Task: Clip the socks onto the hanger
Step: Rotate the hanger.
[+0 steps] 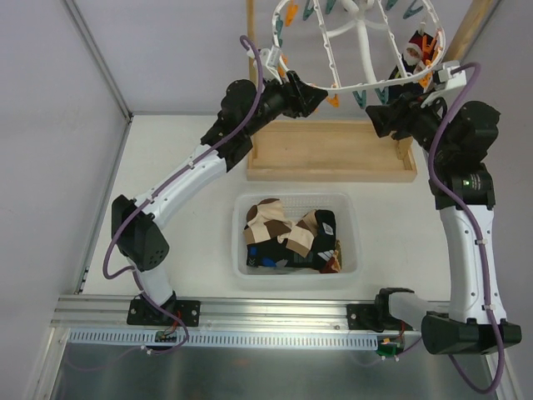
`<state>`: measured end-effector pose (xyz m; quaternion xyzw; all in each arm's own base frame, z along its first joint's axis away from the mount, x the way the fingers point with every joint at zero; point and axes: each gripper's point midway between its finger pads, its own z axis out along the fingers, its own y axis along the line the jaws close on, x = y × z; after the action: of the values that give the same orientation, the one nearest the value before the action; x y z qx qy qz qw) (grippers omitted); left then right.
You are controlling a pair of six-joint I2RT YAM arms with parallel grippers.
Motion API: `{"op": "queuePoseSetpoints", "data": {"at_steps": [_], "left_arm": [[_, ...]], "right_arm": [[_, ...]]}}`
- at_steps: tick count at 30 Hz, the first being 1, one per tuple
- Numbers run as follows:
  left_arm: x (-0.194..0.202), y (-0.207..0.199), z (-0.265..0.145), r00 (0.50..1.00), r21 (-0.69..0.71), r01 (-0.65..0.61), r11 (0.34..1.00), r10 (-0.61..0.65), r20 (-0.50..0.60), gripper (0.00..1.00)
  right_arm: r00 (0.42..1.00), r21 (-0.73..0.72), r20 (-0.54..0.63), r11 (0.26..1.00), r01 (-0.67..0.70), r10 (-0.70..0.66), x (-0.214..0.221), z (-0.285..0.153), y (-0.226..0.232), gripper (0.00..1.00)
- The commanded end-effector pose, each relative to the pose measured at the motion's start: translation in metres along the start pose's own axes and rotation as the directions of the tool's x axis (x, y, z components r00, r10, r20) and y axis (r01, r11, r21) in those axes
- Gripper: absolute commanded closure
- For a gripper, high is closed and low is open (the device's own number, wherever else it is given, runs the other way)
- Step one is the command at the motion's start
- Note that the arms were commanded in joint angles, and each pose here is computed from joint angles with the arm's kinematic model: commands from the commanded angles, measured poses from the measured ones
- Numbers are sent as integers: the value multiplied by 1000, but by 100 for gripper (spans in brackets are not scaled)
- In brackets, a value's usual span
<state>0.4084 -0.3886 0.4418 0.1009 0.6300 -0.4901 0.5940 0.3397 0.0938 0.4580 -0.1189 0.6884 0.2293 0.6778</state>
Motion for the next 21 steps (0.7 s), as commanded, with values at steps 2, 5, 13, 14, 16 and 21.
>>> {"op": "queuePoseSetpoints", "data": {"at_steps": [2,5,13,14,16,21], "left_arm": [[-31,-56,-10,997,153,-33,988,21,78,46],[-23,-68,-12,998,183,-38,982,30,49,46],[-30,-63,-55,992,75,-125,989,123,33,37],[-25,-53,-61,991,34,-134,990,133,14,36],[-46,-46,-81,986,-13,-157,988,157,48,33],[-70,-11,-117,978,-115,-188,976,196,68,28]], "right_arm": [[998,5,41,999,-41,41,-12,14,7,35],[995,27,34,995,-91,90,-10,27,7,35],[989,162,53,976,-142,135,-8,54,-13,34],[990,181,53,973,-141,133,-8,56,-18,34],[991,226,39,965,-131,125,-3,61,-28,34],[996,280,10,955,-92,93,-1,64,-42,34]]}}
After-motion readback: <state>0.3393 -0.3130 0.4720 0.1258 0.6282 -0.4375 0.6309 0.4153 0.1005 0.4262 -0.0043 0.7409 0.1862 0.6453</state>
